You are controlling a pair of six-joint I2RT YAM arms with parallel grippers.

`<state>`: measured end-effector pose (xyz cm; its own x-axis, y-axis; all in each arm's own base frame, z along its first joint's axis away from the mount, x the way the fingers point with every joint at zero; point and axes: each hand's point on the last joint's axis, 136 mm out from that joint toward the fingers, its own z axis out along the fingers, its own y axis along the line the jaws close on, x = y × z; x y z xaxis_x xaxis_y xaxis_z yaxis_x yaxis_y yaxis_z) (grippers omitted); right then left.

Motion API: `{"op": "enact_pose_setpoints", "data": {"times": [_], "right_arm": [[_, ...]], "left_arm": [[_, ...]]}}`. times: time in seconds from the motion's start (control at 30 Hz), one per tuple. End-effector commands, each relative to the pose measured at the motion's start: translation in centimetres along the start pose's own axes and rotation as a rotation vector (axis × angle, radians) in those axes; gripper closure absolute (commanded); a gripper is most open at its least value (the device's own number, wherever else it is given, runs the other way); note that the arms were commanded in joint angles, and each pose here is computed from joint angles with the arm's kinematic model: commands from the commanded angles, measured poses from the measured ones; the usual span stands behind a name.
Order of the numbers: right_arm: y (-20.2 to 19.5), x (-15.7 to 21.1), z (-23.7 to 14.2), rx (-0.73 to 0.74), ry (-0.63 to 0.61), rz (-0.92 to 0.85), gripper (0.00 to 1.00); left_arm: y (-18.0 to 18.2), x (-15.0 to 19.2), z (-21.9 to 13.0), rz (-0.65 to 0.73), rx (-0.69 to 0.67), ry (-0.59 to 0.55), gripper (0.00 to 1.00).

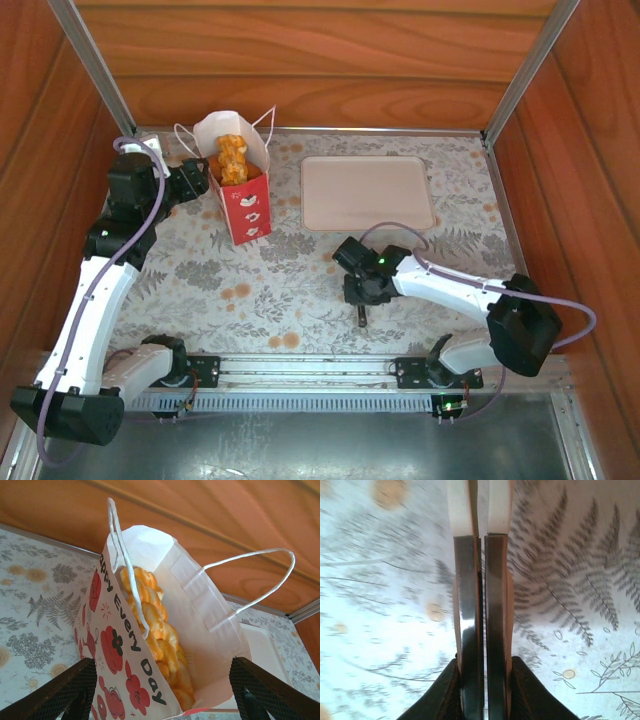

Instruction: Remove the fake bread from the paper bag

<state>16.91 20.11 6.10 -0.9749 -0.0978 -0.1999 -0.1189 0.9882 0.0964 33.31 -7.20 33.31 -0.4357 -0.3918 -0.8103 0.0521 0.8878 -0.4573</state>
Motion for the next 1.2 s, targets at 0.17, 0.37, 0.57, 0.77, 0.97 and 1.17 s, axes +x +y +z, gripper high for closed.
{"op": "enact_pose_setpoints", "data": {"times": [0.17,0.37,0.57,0.77,0.97,1.17], "right_arm": [[2.5,-6.4,-3.9,-0.034,-0.187,-0.117,0.99],[5.4,-11.5,-6.0,-0.306,-0.316,-0.048,0.88],[6.2,-14.0,-7.5,-0.487,-0.389,0.031,0.73],[6.1,-15.1,-8.4,-0.601,-0.405,0.066,0.61],[6.0,-15.5,-8.3,-0.624,-0.401,0.082,0.57],[6.5,-15.7,-7.8,-0.647,-0.367,0.091,0.57]], "left_arm": [[0.2,0.3,0.1,0.002,-0.017,0.010,0.26],[0.3,0.1,0.1,0.010,-0.027,0.004,0.26],[0.5,0.1,0.3,0.011,-0.034,0.003,0.26],[0.5,0.1,0.6,0.011,-0.038,0.010,0.26],[0.6,0.3,1.1,0.008,-0.042,0.023,0.26],[0.9,0.5,1.6,0.008,-0.051,0.033,0.26]]}}
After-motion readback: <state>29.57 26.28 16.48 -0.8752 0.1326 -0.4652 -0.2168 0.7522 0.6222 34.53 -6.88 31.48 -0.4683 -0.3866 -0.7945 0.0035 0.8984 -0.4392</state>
